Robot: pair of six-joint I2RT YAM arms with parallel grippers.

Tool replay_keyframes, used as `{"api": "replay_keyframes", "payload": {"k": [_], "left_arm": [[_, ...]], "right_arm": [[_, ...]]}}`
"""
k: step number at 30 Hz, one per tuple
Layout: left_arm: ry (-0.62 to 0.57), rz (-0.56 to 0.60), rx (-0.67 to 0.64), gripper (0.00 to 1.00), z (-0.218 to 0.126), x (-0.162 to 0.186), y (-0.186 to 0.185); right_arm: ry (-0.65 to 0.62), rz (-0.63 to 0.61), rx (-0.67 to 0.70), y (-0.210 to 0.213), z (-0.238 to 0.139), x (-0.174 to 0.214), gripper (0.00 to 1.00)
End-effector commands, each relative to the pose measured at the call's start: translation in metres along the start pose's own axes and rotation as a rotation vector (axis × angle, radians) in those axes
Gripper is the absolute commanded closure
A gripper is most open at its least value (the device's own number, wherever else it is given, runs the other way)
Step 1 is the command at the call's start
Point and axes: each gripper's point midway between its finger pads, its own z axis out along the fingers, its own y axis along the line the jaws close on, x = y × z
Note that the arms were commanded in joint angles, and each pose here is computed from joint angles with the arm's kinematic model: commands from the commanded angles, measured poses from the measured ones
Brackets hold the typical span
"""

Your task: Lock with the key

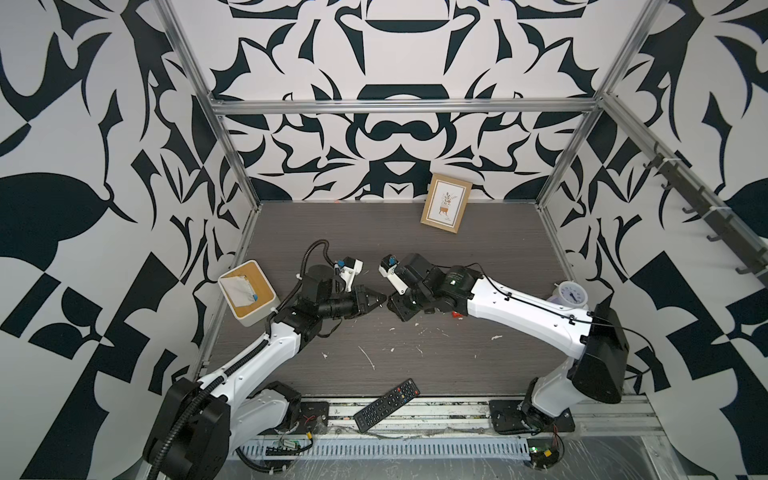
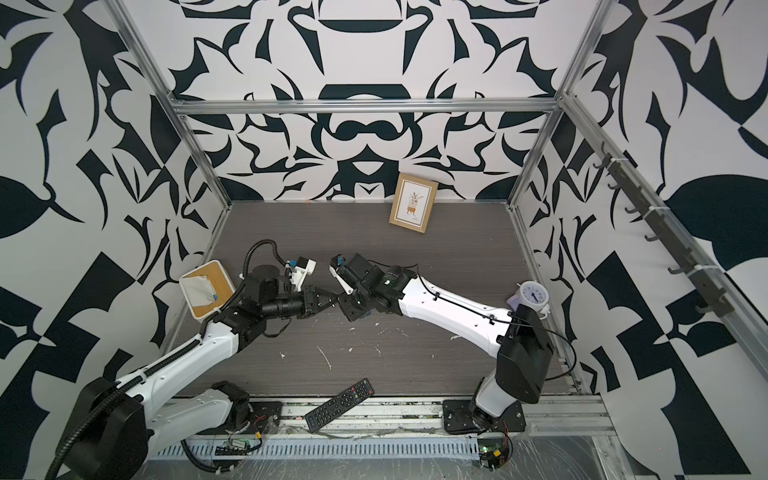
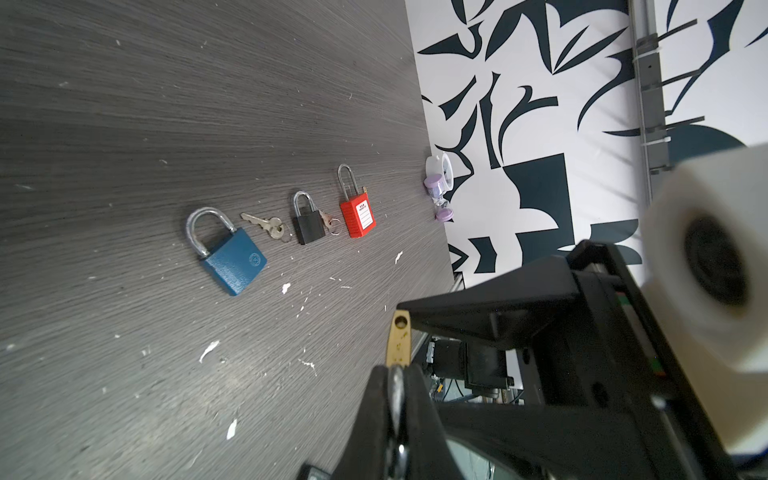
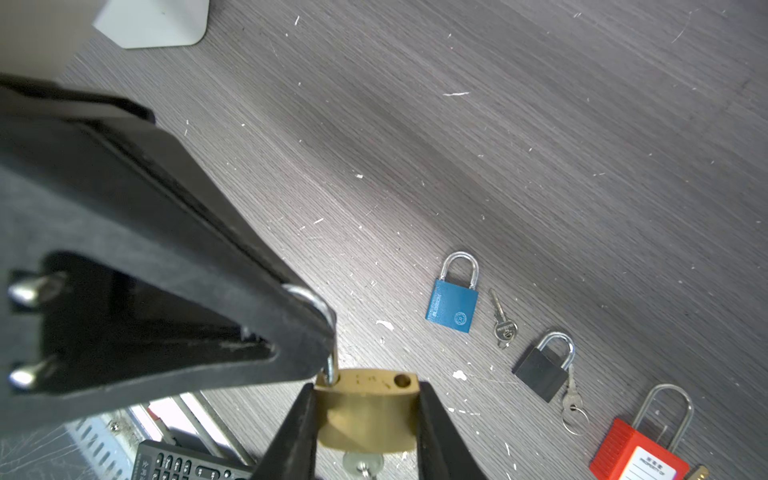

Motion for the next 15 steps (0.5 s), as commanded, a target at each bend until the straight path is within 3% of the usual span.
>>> {"api": "replay_keyframes", "payload": {"k": [1,2,4,7,11,15], "left_arm": [[-0.080,-0.012,0.038,1.00,-0.001,-0.018,-0.012],[-0.098,-0.026,0.029,1.00,-0.003,-0.023,-0.014],[-0.119,-0.046,0.004,1.00,-0.006,-0.031,-0.018],[-0.126,-0.094,-0.034,1.00,-0.010,-0.040,-0.026],[-0.140,-0.123,-0.031,1.00,-0.016,-0.048,-0.042],[-0.145,-0.123,-0.016,1.00,-0.021,-0.051,-0.054]], "right_arm": [[-0.155,-0.002,-0.040,0.008,-0.030,-0.030,0.61],[-0.192,-0.002,-0.033,0.005,-0.037,-0.031,0.50],[-0.277,0.003,-0.035,0.002,-0.052,-0.034,0.39],[-0.359,-0.029,-0.007,-0.001,-0.068,-0.031,0.39],[-0.407,-0.181,0.112,0.003,-0.079,-0.026,0.46],[-0.456,-0.246,0.115,0.008,-0.079,-0.026,0.50]]}}
